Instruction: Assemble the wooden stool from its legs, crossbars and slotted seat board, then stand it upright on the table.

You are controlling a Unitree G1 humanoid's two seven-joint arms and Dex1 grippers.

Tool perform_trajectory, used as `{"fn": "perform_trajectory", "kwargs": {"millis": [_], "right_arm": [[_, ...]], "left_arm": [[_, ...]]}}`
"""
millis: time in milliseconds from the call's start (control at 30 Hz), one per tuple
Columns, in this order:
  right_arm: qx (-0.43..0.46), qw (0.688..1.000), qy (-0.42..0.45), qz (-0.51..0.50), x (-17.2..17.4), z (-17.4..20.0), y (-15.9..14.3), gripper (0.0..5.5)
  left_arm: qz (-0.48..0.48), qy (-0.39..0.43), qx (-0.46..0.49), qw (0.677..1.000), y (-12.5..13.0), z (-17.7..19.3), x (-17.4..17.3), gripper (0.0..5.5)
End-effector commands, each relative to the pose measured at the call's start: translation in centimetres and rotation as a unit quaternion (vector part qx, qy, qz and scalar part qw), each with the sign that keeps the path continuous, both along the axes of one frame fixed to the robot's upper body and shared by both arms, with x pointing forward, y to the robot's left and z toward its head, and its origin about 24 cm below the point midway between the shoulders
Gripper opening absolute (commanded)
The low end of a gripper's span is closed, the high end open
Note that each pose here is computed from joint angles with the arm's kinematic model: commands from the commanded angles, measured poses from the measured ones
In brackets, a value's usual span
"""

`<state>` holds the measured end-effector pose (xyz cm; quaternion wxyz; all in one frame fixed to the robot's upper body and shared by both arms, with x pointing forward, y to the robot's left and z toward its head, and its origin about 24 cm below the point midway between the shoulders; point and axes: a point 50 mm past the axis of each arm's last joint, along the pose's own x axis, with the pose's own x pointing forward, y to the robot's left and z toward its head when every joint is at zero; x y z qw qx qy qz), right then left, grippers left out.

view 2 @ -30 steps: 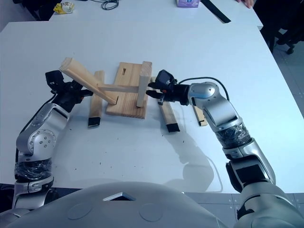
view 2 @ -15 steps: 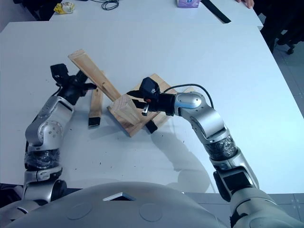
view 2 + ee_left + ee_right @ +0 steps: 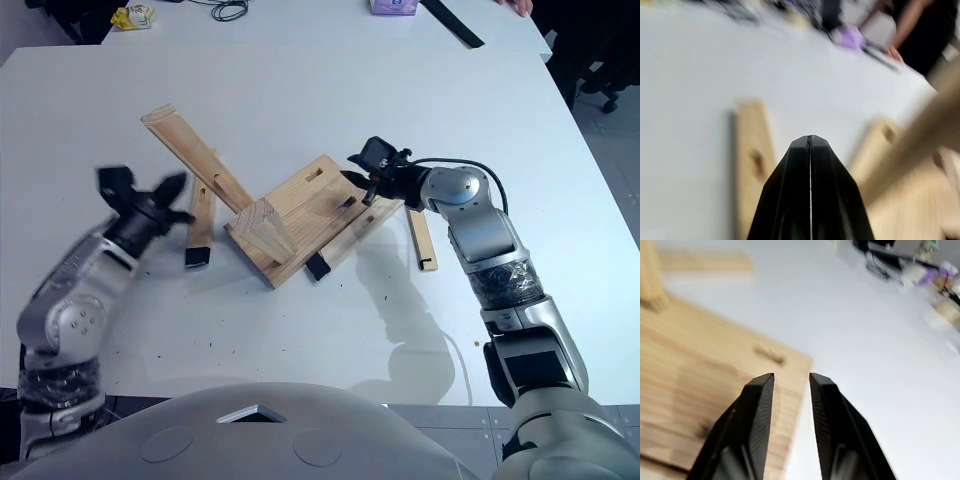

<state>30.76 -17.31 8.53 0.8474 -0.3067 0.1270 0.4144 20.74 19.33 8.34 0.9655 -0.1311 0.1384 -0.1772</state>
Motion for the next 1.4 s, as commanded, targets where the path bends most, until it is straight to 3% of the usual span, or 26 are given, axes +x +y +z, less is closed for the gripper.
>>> {"fn": "perform_trajectory", "kwargs": {"millis": [33, 367, 633, 900, 1167, 1400], "right_arm": [[-0.041, 0.999, -0.006, 0.004, 0.4, -0.9, -0.7, 1.3], [-0.085, 0.995, -0.038, -0.021, 2.7, 0.3, -2.8, 1.3], [-0.117, 0.993, 0.012, 0.024, 2.6, -2.6, -1.8, 1.3], [-0.105, 0.992, 0.018, 0.065, 2.4, -2.5, -0.1, 1.3], [-0.07, 0.996, 0.008, 0.057, 1.7, -2.5, 1.8, 1.3], [-0.051, 0.998, 0.008, 0.031, -0.4, -2.8, 2.0, 1.3]], "left_arm": [[-0.056, 0.013, 0.025, 0.998, 0.1, 0.2, -0.6, 0.0], [-0.142, 0.054, 0.014, 0.988, -1.6, 0.1, -3.2, 0.0], [-0.198, 0.087, 0.059, 0.975, -1.5, 0.0, -3.2, 0.0], [-0.198, 0.111, 0.044, 0.973, -3.6, -1.2, -2.2, 0.0], [-0.159, 0.152, 0.09, 0.971, -1.6, -3.5, -0.1, 0.0], [-0.202, 0.168, 0.141, 0.954, 0.6, -4.4, 1.0, 0.0]]}}
